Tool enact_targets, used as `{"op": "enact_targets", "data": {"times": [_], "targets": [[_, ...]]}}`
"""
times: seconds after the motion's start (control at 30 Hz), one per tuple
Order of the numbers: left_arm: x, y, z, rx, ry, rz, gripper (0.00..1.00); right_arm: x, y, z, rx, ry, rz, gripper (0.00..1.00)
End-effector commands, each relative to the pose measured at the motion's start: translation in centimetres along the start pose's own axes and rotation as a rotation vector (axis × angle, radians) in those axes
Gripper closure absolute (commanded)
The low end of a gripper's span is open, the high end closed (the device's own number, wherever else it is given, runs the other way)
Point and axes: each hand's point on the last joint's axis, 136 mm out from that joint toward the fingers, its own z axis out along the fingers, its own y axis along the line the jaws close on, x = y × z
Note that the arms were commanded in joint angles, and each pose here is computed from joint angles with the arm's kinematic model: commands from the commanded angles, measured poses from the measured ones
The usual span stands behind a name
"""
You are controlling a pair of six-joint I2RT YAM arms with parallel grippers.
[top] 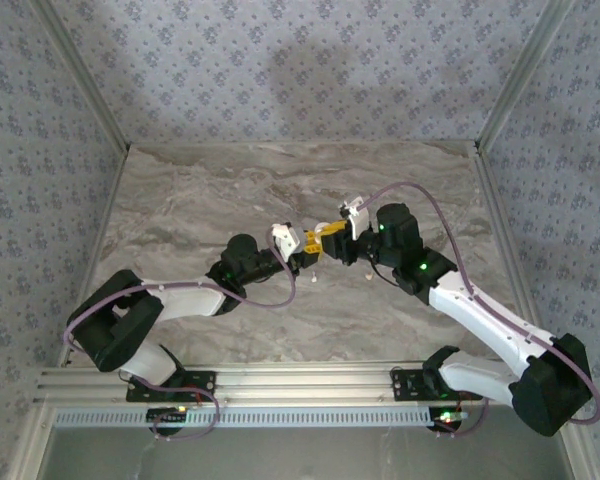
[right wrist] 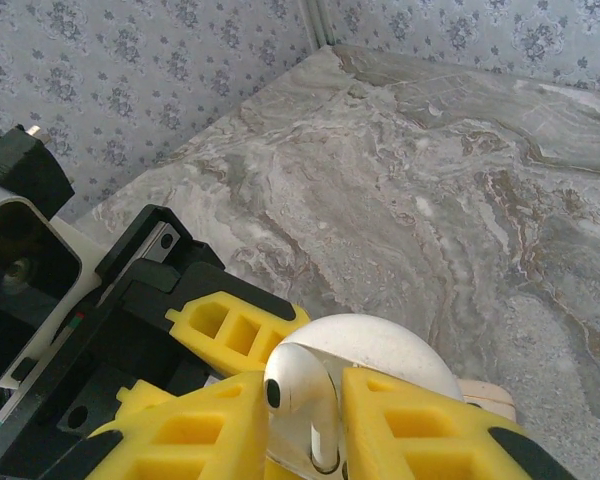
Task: Insert the wireless bluetooth earbuds into the charging case
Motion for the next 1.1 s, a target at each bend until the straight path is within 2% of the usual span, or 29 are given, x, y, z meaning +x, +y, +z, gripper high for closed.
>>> {"op": "enact_targets", "data": {"times": [0.0, 0.57, 1.07], "targets": [[-2.1, -0.2, 0.3, 0.022, -0.062, 0.020, 0.88, -0.8, -0.3, -0.5, 0.011, -0.020, 0.017, 0.74], [-2.7, -0.1, 0.1, 0.018, -0.079, 0.021, 0.88, 0.1, -0.6, -1.4, 0.013, -0.020, 0.040, 0.76], [-3.4, -0.1, 0.1, 0.027, -0.097, 0.017, 0.88, 0.4, 0.7, -1.9, -0.046, -0.014, -0.020, 0.77]]}}
